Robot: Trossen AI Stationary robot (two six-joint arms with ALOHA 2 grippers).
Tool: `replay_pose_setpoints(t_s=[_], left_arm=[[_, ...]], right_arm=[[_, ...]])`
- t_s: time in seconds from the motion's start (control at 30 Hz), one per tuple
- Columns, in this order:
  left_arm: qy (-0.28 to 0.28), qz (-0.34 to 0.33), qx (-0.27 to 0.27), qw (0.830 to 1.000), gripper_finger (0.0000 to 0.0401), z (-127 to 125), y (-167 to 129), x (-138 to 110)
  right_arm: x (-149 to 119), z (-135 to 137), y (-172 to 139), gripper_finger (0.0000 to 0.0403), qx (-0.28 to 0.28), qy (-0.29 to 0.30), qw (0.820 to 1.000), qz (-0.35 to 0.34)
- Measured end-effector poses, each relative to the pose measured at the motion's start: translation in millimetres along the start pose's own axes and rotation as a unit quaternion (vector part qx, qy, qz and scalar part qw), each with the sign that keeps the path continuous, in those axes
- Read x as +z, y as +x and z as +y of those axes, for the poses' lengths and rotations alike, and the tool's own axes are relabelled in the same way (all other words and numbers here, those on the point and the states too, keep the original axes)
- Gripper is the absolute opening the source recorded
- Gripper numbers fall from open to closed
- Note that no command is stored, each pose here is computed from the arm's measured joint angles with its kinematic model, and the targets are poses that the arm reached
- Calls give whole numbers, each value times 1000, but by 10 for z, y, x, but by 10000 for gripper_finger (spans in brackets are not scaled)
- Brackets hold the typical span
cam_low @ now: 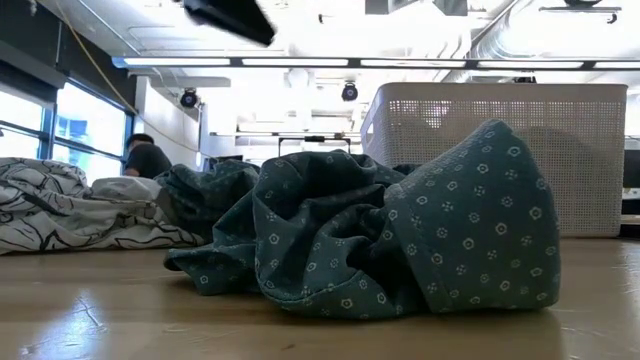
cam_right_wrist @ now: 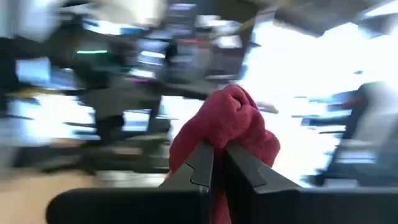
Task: Sort clothes
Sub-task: Put the red socks into the white laundry bin, then put the green polo shirt into the white laundry bin
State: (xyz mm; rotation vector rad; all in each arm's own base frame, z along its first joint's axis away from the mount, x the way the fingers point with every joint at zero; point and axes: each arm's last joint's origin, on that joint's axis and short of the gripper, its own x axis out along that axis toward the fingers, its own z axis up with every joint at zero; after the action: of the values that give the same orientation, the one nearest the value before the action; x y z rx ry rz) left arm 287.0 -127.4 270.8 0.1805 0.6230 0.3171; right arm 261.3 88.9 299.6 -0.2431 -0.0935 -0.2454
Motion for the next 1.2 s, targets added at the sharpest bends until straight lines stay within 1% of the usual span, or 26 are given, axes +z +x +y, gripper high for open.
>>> replay_pose_setpoints(t_s=[0.07,0.1,0.17,0.23,0.3,0.37,0.4,0.43,0.47,0.53,0.6,0.67,0.77,0.8,0.93,1.0,1.03,1.07,1.1,1.13,1.17,1.2], left_arm=[[-20,19,31,999,130,4,-35,-77],[-29,25,43,998,130,1,-53,-111],[-43,28,61,997,128,-19,-82,-156],[-45,20,74,996,127,-43,-120,-173],[-44,11,80,996,127,-65,-147,-176],[-40,5,83,996,127,-89,-174,-182],[-39,1,85,996,127,-99,-186,-184],[-38,-1,85,996,127,-108,-196,-186],[-38,-2,84,996,127,-116,-203,-188],[-36,-2,82,996,127,-127,-213,-192],[-36,-3,82,996,127,-131,-217,-192],[-36,-3,82,996,127,-130,-217,-192],[-40,-3,82,996,127,-130,-217,-192],[-40,-3,82,996,127,-130,-217,-192],[-43,-3,81,996,127,-130,-217,-192],[-44,-3,81,996,127,-130,-217,-193],[-44,-3,81,996,127,-130,-217,-193],[-44,-3,81,996,127,-130,-217,-193],[-44,-3,81,996,127,-131,-217,-193],[-44,-3,81,996,127,-130,-217,-193],[-44,-3,81,996,127,-130,-217,-193],[-44,-3,81,996,127,-130,-217,-193]], right_arm=[[132,-156,-92,14,-84,-69,994,11],[196,-258,-137,15,-128,-108,986,22],[280,-489,-195,15,-215,-170,960,62],[308,-727,-226,15,-291,-195,930,107],[305,-975,-273,16,-376,-188,893,158],[289,-1191,-348,23,-473,-156,841,211],[274,-1277,-386,29,-510,-147,815,232],[254,-1333,-415,36,-534,-141,796,247],[239,-1376,-441,46,-552,-134,784,252],[212,-1425,-480,70,-566,-125,774,252],[195,-1444,-508,94,-571,-123,772,252],[190,-1448,-526,117,-567,-126,774,252],[210,-1445,-541,142,-550,-125,790,242],[215,-1447,-548,148,-546,-126,793,240],[221,-1476,-590,155,-553,-117,790,236],[211,-1480,-615,156,-551,-109,795,230],[198,-1473,-624,156,-543,-104,803,224],[179,-1460,-629,156,-526,-96,817,215],[151,-1437,-630,156,-495,-82,841,202],[113,-1409,-630,156,-446,-63,872,192],[70,-1390,-628,156,-393,-32,900,185],[18,-1375,-620,156,-337,5,923,186]])
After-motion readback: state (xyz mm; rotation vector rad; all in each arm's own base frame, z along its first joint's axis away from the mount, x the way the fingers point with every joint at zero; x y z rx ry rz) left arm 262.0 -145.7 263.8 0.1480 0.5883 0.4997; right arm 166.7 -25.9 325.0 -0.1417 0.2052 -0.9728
